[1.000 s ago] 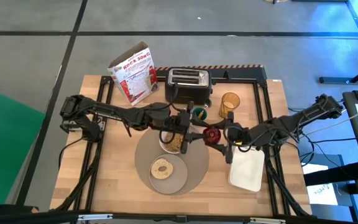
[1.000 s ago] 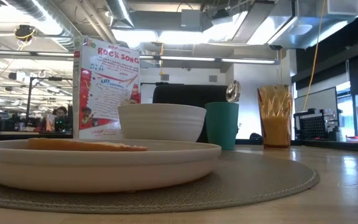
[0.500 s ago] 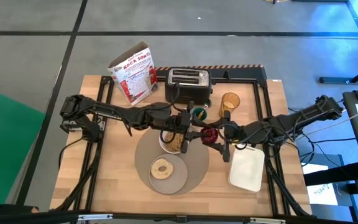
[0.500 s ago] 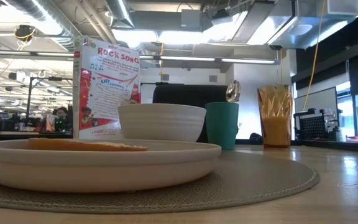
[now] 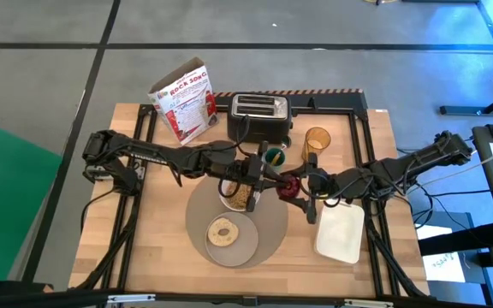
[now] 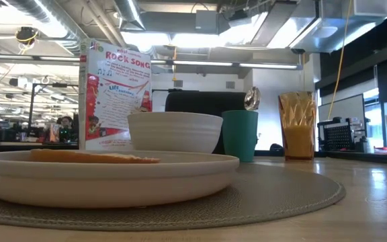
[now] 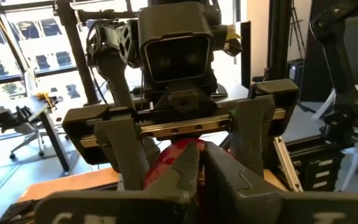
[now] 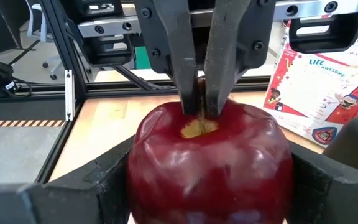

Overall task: Arrange a breakfast setting
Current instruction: Put the apple from the white bin on the brown plate to the right of the toasted bread

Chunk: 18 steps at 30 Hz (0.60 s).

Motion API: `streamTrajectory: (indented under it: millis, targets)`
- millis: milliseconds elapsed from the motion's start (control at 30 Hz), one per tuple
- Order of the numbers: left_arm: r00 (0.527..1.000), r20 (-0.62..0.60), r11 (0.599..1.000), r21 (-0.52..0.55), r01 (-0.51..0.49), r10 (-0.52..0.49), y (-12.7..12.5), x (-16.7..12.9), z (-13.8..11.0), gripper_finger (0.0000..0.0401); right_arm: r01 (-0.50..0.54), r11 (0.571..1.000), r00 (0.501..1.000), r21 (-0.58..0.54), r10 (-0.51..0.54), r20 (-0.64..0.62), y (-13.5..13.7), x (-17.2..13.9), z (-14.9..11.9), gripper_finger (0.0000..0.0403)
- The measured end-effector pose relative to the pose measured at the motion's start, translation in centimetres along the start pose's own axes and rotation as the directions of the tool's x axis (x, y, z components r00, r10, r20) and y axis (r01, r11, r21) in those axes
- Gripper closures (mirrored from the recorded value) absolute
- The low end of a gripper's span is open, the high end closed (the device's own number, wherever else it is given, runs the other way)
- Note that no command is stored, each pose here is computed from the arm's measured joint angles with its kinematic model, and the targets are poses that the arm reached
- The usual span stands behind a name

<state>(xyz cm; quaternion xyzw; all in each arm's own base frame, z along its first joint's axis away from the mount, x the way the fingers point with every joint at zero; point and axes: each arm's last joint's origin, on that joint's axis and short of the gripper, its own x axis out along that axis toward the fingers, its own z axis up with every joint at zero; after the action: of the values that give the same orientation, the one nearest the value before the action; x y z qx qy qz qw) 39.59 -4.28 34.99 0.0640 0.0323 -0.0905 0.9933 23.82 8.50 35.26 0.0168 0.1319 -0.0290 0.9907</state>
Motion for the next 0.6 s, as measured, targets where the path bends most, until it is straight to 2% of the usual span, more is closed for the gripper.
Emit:
streamTrajectory:
  millis: [167,233,333,467,600]
  targets:
    - [1.0,-0.005,1.0,0.006,-0.005,0.005,0.0,-0.1,0.0,0.0397,0.008,1.0,1.0,-0.003,-0.008,-0.004,0.0,0.2,-0.1,0.0103]
    - [1.0,-0.007,1.0,0.005,-0.006,0.006,0.2,-0.1,0.0,0.0397,0.009,1.0,1.0,-0.003,-0.009,-0.012,0.0,0.2,-0.2,0.0086]
    - [0.998,-0.066,1.0,-0.017,0.003,-0.004,0.1,-0.3,-0.5,0.0398,0.001,0.998,0.999,0.061,0.002,-0.042,0.0,0.0,-0.3,0.0047]
    - [0.98,-0.191,0.998,-0.037,0.046,-0.052,-1.1,-0.8,-1.3,0.0399,-0.146,0.972,0.977,0.184,0.171,-0.125,0.2,-0.7,-0.8,0.0009]
    - [0.943,-0.311,0.993,-0.049,0.105,-0.115,-3.5,-1.2,-2.3,0.0399,-0.192,0.951,0.961,0.242,0.232,-0.148,0.1,-1.3,-0.8,0.0021]
